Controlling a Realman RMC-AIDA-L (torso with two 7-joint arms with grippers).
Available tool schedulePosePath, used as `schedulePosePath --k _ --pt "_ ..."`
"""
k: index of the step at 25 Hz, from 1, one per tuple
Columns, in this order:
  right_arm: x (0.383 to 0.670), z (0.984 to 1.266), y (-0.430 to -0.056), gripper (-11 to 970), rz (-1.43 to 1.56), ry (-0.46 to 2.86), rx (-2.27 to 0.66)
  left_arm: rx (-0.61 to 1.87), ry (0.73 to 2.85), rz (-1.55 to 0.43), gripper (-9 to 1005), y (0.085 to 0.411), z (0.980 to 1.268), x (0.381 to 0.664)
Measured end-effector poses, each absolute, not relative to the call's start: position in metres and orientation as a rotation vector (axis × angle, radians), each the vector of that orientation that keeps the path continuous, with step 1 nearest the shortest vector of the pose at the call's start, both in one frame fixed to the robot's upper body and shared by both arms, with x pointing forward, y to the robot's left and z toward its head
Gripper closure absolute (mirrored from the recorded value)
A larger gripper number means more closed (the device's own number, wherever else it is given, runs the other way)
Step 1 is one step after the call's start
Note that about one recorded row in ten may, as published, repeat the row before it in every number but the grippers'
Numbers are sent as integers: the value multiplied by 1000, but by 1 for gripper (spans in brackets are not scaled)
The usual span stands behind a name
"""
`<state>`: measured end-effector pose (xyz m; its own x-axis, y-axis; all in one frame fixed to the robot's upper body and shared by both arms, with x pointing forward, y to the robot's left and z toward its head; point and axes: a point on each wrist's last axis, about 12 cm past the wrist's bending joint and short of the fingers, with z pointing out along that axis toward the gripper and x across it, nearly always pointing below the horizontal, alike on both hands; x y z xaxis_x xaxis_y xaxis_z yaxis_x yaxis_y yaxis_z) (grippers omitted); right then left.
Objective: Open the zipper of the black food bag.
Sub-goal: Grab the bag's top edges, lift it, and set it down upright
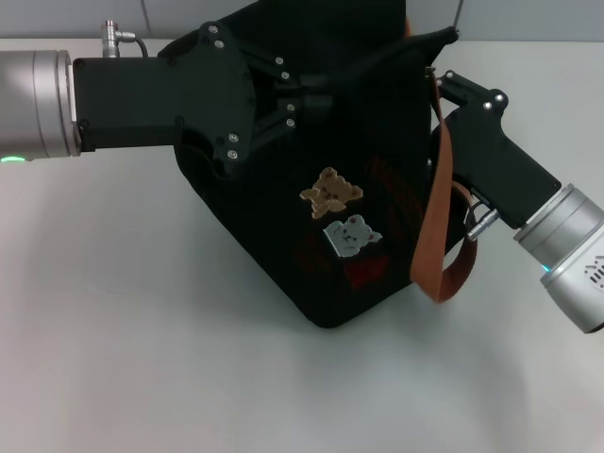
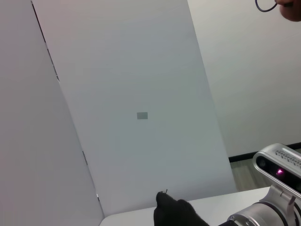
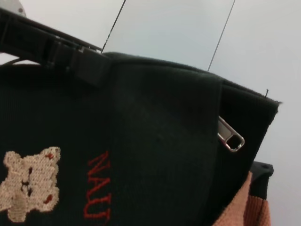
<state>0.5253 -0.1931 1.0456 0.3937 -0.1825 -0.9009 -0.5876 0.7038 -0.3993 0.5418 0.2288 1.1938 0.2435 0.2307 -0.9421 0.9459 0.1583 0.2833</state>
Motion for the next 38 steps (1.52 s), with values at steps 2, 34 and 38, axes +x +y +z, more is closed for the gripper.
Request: schedulePosePath --k 2,34,38 --pt "526 1045 -192 567 293 1170 -793 1329 1237 -765 917 229 1194 542" --pt "522 1046 -182 671 208 1111 -835 1322 1249 -771 917 231 1189 542" --pt "519 1044 -184 670 207 1118 -831 1317 1251 -765 917 231 1189 543"
